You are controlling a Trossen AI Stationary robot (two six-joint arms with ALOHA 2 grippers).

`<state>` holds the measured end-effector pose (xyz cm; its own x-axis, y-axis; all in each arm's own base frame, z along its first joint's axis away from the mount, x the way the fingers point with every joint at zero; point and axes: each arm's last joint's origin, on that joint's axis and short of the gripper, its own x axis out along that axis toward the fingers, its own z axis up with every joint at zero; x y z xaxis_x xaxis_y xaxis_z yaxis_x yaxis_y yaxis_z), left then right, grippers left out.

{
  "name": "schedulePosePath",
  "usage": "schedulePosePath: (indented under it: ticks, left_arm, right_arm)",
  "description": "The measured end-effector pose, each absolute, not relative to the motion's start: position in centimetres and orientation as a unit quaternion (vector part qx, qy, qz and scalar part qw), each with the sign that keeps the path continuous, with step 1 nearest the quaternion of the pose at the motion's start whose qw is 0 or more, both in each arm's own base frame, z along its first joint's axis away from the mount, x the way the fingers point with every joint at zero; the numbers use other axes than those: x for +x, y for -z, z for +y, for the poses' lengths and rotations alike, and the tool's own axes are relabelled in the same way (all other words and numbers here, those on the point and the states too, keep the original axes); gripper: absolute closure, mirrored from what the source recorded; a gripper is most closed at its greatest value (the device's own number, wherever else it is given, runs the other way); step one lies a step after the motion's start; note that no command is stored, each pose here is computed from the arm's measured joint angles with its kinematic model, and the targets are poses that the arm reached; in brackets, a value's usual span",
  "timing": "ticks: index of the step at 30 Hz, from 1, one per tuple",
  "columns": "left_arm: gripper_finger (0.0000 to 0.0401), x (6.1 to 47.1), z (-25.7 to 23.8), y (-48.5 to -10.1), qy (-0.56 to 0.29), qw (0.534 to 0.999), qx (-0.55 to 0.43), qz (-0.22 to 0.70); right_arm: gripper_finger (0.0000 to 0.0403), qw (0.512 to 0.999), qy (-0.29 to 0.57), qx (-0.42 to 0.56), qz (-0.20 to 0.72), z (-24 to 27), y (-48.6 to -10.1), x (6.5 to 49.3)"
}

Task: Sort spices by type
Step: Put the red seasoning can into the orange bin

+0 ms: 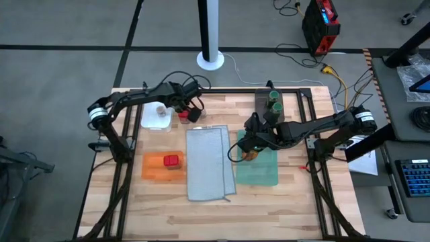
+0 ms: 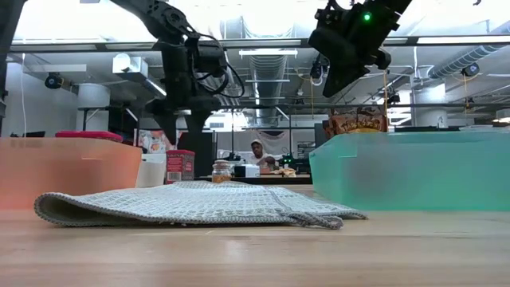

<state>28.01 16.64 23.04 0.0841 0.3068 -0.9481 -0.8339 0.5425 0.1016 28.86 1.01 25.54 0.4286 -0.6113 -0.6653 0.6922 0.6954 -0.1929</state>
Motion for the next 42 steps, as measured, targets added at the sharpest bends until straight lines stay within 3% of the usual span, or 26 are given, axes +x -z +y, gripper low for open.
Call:
schedulePosePath:
  ticks: [42]
  left_arm:
    - [0.0058, 27.3, 16.6, -19.4, -0.428, 0.688, -0.232, 0.539]
  right_arm:
    - [0.0394, 0.843, 0.383, 0.046, 0.375, 1.0, -25.2, 28.8]
